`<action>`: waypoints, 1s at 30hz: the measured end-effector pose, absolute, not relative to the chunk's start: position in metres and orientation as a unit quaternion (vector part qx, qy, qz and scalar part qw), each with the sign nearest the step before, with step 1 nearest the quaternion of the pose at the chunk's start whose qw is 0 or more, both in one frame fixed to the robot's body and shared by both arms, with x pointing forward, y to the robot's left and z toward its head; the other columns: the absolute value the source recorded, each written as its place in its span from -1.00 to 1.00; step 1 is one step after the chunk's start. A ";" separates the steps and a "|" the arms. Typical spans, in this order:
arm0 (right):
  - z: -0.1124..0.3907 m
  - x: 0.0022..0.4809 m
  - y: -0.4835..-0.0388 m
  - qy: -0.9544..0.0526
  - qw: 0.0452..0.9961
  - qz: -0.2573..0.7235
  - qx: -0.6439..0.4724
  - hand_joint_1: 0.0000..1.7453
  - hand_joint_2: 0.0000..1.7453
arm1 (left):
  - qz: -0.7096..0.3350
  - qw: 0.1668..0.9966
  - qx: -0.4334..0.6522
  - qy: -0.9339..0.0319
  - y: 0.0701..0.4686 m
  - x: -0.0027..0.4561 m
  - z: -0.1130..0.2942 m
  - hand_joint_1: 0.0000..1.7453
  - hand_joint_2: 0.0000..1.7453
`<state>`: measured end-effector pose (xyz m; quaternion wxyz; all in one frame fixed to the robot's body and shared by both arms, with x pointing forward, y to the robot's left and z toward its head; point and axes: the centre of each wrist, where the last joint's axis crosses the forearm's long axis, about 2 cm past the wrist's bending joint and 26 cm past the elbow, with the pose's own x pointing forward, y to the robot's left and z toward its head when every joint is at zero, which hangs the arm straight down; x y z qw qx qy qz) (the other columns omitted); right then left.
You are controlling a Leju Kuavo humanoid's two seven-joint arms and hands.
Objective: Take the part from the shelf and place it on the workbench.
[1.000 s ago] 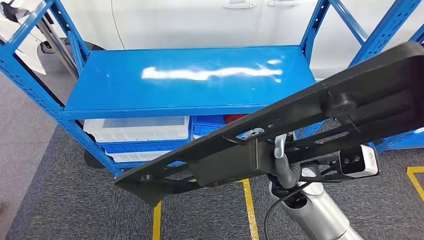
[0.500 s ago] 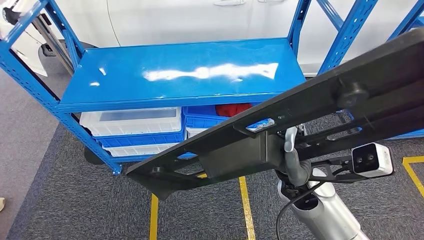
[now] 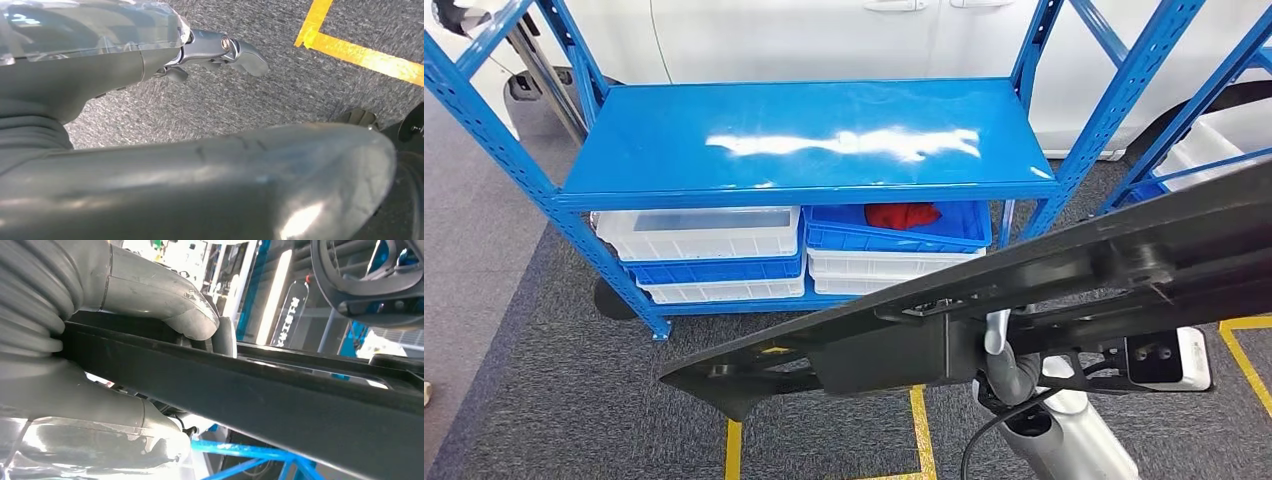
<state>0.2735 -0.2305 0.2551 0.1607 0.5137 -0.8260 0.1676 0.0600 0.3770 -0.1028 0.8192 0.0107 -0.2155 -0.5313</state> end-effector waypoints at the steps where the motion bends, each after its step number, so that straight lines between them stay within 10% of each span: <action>1: 0.256 0.274 -0.230 -0.825 0.160 0.171 0.514 1.00 1.00 | -0.532 0.819 0.012 -0.214 0.376 0.060 -0.103 -1.00 -1.00; 30: 0.247 0.287 -0.256 -0.851 0.168 0.243 0.434 1.00 1.00 | -0.515 0.827 0.013 -0.227 0.400 0.059 -0.099 -1.00 -1.00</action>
